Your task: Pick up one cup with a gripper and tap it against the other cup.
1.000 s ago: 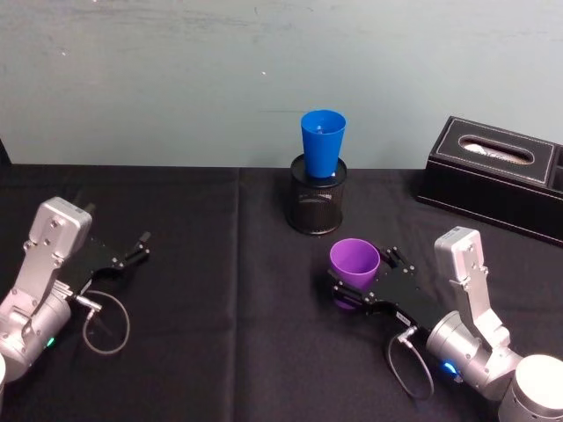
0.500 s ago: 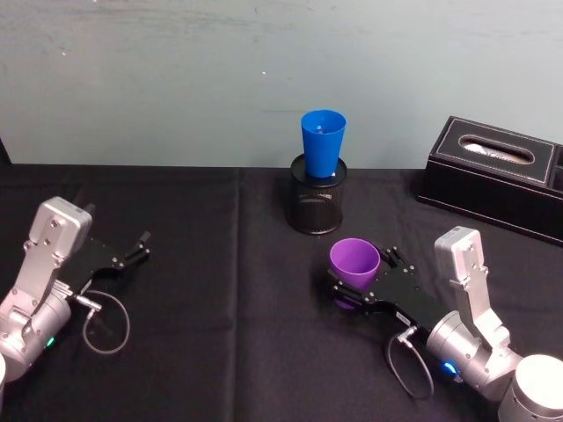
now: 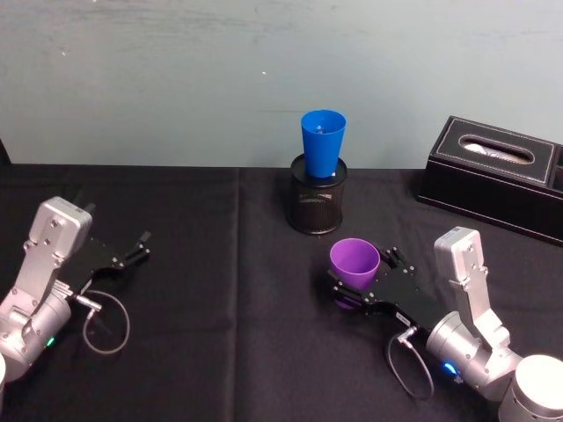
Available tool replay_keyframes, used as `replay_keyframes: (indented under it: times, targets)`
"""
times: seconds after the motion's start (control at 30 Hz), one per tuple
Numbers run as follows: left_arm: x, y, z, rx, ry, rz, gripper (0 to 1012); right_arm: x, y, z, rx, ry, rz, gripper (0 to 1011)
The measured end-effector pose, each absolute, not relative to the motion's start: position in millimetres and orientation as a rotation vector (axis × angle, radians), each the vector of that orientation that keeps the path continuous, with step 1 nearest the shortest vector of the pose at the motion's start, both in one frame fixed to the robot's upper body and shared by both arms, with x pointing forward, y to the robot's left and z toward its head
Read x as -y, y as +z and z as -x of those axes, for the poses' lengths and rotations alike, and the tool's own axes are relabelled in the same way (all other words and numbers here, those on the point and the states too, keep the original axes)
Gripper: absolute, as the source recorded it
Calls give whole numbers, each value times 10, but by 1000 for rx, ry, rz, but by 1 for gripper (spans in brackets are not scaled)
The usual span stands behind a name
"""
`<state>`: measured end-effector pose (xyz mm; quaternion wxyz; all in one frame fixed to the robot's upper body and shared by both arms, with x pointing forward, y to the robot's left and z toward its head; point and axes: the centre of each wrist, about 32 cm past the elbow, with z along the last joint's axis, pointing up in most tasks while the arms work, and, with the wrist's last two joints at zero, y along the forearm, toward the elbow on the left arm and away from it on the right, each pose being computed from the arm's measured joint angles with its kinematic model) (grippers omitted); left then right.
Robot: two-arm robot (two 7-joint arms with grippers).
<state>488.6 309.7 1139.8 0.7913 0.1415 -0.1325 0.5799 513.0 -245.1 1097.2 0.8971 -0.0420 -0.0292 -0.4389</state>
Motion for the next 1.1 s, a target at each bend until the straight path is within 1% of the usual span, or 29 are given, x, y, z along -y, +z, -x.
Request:
replay_keyframes:
  times: [1.1]
  targets:
    - [-3097,11398,-4886,285,1248,-304,1012,2452,10974,-5130,61,-911,88,1003]
